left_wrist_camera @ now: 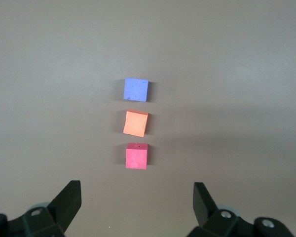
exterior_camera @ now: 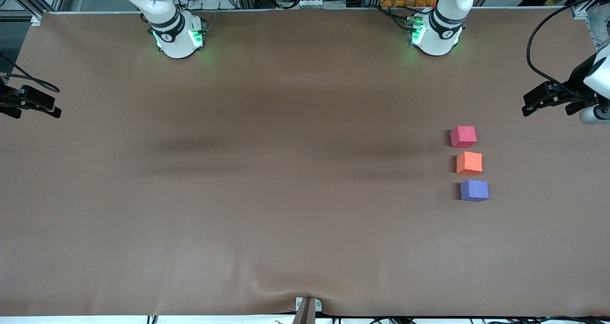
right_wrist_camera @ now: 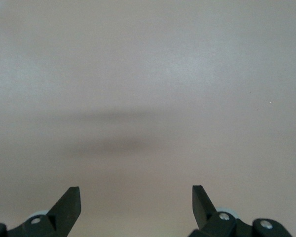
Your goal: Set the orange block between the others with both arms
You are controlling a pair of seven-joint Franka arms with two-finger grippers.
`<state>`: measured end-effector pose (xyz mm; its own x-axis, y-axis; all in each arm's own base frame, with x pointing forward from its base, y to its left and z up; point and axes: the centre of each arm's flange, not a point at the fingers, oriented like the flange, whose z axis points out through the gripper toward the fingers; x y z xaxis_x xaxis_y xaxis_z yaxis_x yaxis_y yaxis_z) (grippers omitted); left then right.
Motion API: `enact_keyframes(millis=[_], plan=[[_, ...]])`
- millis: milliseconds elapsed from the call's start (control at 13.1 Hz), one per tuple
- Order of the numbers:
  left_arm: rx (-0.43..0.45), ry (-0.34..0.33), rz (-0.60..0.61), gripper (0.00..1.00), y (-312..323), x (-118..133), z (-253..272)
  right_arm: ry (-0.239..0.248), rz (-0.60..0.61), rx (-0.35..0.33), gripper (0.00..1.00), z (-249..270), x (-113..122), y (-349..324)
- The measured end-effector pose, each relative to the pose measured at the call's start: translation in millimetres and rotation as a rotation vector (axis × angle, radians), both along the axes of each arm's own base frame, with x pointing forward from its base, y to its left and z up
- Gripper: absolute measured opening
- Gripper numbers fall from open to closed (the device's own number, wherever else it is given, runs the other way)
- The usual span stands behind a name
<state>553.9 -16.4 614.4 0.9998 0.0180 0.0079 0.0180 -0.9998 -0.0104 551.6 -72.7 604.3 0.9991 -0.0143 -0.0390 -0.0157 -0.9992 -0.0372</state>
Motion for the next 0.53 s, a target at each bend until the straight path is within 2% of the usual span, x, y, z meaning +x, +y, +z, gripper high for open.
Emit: enact_keyframes(millis=[533], plan=[[0.0,0.0,0.006,1.0,0.1,0.0,-0.1,0.0,0.0,0.0,1.0,0.0,0.0,-0.1]])
